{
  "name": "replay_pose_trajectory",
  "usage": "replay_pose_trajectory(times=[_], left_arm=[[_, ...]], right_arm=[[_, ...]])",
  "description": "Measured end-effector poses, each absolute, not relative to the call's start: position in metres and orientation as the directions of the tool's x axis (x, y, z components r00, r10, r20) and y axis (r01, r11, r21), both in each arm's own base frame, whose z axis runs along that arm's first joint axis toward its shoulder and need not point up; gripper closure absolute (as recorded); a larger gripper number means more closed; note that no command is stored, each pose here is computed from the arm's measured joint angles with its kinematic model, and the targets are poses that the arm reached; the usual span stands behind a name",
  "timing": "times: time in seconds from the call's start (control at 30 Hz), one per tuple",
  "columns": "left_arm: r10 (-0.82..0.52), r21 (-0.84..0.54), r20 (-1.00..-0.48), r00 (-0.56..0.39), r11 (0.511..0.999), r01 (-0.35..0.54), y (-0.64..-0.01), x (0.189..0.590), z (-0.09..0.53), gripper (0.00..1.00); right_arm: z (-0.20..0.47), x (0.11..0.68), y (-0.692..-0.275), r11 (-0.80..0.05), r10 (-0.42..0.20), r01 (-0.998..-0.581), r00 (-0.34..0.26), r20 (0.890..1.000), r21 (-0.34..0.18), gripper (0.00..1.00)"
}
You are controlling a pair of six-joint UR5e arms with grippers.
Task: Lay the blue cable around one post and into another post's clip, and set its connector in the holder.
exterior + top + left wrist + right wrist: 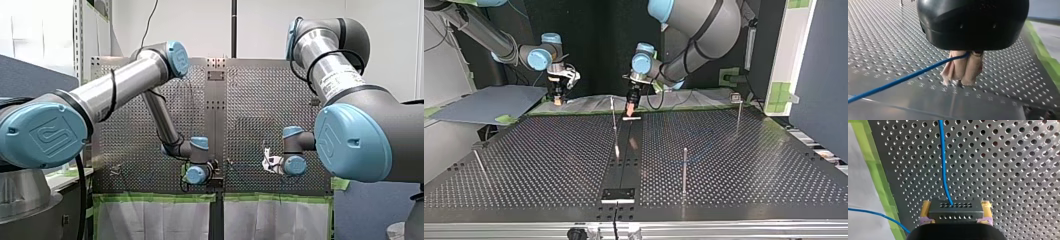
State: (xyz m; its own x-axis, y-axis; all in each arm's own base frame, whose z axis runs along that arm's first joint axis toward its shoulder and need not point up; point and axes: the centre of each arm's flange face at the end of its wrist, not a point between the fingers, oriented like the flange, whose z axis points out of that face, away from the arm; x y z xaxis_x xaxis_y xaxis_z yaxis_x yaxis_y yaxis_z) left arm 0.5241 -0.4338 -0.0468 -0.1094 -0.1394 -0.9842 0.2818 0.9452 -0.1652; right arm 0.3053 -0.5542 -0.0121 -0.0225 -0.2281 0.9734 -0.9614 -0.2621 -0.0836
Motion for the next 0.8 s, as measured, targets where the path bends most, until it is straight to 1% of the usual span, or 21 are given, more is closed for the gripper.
replay_pose_trajectory(times=[0.23,0.63,0.8], left_arm=[[-0.098,-0.131,-0.987,-0.13,0.952,0.276,-0.437,0.536,-0.052,0.99],[-0.114,-0.144,-0.986,-0.121,0.951,0.273,-0.436,0.549,-0.046,0.99],[-0.114,-0.144,-0.986,-0.121,0.949,0.28,-0.437,0.55,-0.045,0.99]], right_arm=[[-0.011,0.302,-0.559,-0.257,-0.222,-0.963,-0.025,0.975,-0.083,1.0],[-0.006,0.296,-0.575,-0.244,-0.202,-0.967,-0.029,0.979,-0.079,1.0],[-0.005,0.292,-0.581,-0.247,-0.18,-0.965,-0.037,0.983,-0.081,1.0]])
